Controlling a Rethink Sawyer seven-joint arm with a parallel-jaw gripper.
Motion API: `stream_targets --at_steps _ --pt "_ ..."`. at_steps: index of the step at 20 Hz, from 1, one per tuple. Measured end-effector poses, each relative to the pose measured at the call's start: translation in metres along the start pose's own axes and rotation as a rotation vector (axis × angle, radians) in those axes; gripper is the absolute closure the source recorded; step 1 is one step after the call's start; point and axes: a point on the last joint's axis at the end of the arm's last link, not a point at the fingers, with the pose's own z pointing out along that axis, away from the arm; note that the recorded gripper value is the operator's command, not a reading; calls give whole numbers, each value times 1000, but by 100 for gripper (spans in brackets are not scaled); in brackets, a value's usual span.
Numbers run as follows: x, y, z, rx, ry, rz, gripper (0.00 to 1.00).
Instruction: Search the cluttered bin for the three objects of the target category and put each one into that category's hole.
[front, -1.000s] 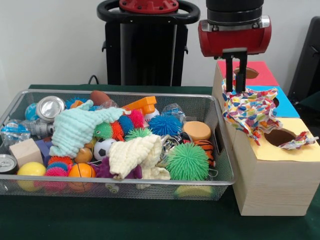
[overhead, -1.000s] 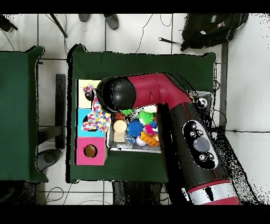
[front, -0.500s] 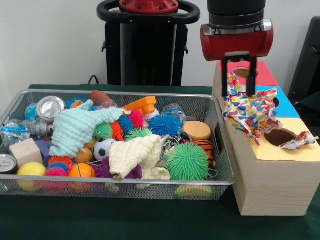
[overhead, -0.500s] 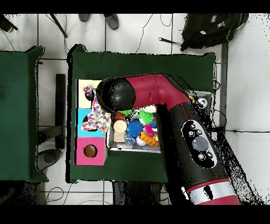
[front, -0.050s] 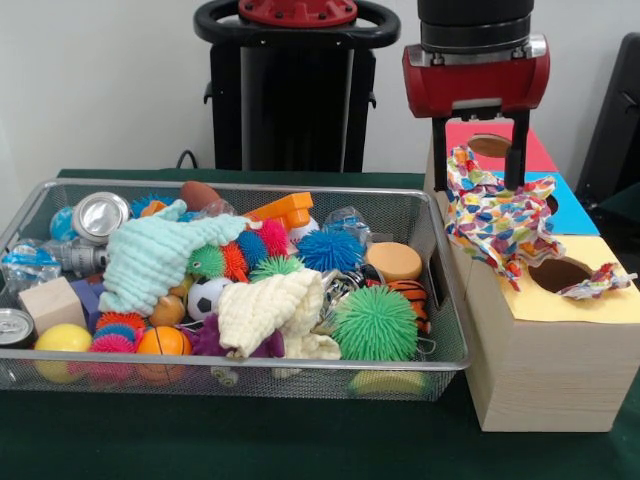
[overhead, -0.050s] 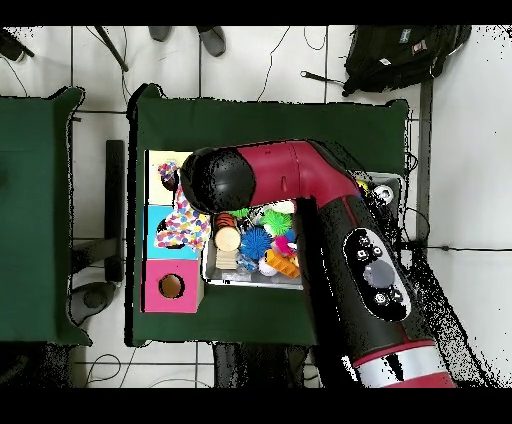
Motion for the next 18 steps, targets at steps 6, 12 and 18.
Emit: stream_targets --at_steps 6,12,18 --pt "0 0 1 1 0 -2 0" --pt "2 -1 6 0 8 -2 0" --pt "5 -2 20 -11 17 2 0"
